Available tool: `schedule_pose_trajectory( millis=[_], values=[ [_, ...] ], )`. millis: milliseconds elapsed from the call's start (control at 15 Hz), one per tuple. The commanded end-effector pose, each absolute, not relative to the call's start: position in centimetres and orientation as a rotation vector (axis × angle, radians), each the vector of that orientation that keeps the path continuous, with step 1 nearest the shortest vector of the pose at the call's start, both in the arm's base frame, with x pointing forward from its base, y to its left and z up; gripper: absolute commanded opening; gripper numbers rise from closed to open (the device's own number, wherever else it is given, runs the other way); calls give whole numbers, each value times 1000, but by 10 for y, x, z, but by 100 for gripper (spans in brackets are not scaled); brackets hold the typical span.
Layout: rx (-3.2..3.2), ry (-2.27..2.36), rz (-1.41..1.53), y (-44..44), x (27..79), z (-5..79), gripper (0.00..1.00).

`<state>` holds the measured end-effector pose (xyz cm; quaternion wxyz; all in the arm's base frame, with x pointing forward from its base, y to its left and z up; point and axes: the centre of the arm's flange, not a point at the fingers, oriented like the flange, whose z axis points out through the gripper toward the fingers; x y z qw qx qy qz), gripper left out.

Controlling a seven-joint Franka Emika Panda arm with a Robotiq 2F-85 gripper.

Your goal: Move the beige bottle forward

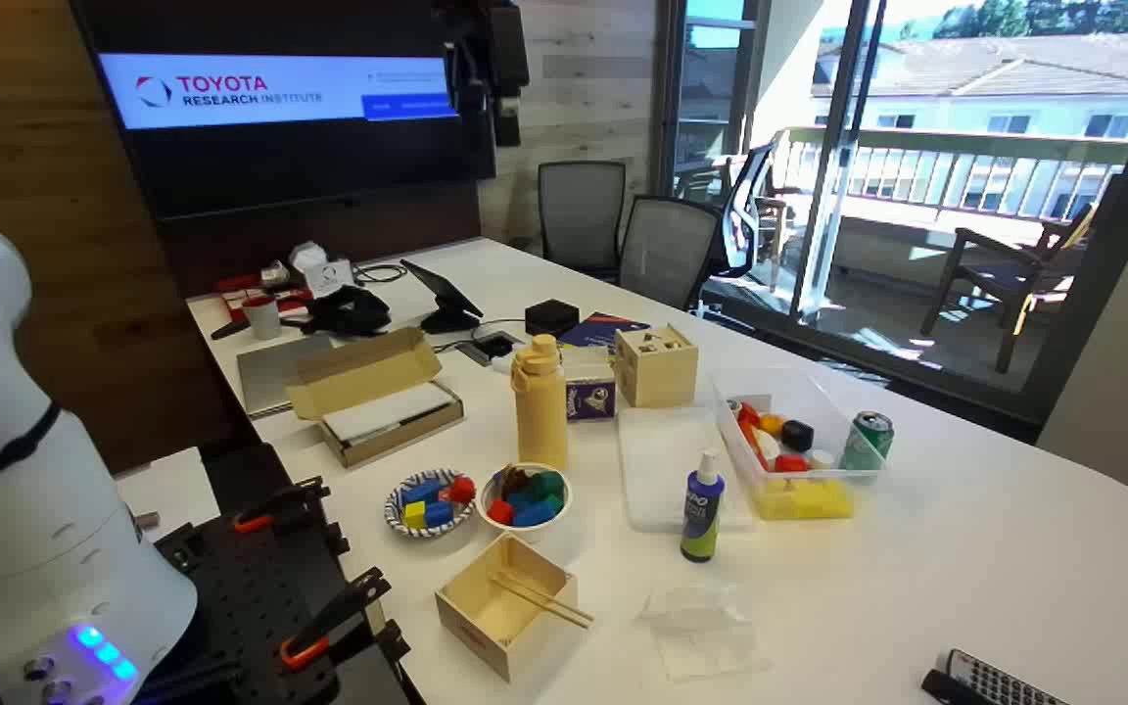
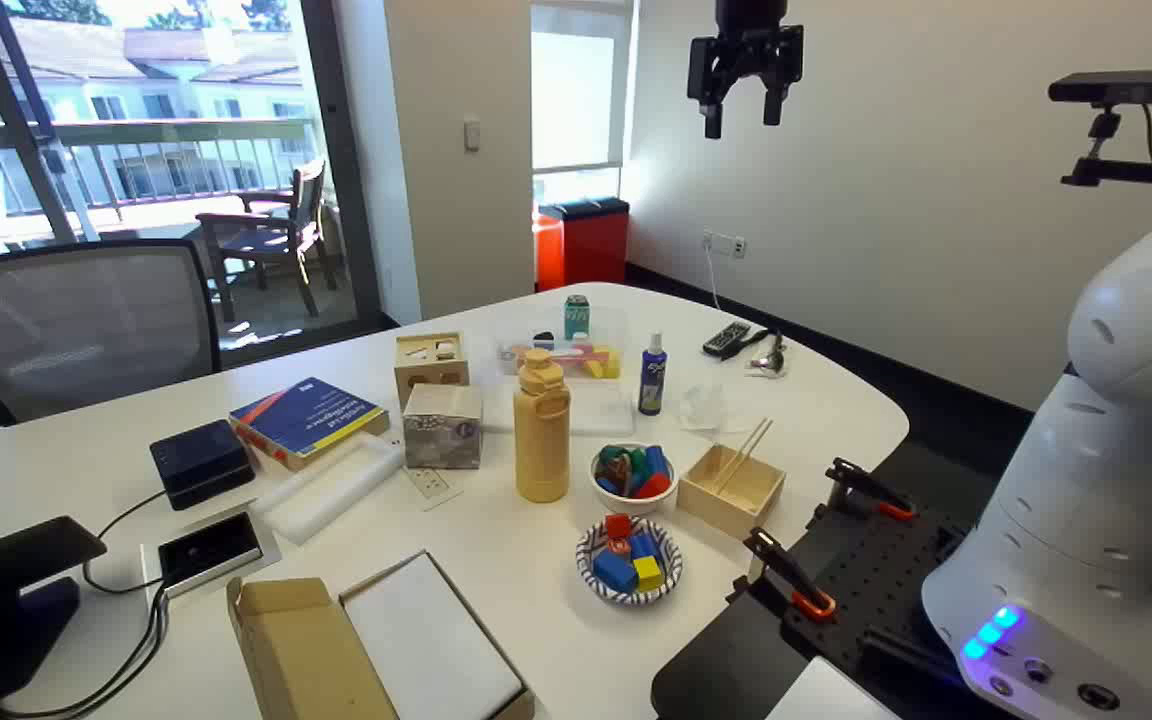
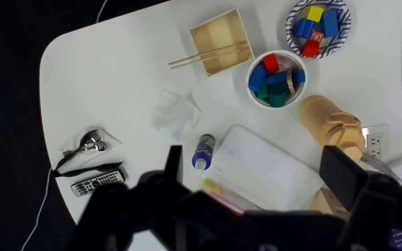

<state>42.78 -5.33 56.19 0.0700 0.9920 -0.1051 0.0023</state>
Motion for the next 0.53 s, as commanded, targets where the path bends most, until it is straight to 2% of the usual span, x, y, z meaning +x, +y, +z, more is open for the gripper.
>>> schedule_pose_trajectory(
  millis=[0, 467],
  values=[
    [2985, -316, 7, -53, 428, 562, 100],
    [2998, -187, 75, 48, 513, 464, 100]
  ],
)
